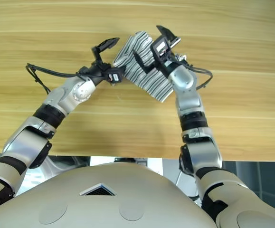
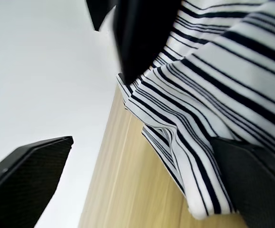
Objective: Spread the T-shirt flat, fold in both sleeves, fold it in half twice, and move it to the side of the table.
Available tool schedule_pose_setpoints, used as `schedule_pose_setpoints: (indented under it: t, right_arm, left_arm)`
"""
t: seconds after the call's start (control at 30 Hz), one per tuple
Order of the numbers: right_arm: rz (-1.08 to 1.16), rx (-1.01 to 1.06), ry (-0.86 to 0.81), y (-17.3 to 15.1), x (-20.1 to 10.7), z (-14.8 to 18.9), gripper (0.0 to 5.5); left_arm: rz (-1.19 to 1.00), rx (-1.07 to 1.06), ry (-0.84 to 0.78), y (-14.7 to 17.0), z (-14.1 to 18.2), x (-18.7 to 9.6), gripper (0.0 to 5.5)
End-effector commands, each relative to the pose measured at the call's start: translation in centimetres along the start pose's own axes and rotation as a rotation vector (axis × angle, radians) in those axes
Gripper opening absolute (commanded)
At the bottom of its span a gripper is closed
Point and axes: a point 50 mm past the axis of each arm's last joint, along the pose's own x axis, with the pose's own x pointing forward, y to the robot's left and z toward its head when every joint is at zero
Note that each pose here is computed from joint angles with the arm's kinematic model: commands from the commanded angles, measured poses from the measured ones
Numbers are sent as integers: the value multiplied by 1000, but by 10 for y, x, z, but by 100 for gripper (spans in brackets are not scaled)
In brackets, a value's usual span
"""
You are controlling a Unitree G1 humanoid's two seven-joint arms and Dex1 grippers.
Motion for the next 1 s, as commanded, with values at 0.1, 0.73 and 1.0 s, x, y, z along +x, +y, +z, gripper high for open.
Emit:
schedule_pose_setpoints:
  t: [0.1,0.73,1.0]
  right_arm:
    - [-34,-101,148,-2,6,-23,540]
    - [-590,-157,1184,-99,-167,-142,540]
    - [-518,-165,1231,-120,-201,-140,540]
  left_arm:
    - [-8,-72,-1,-4,0,-6,519]
    - [396,-493,136,33,-41,-28,519]
    - [642,-783,422,33,-105,-67,519]
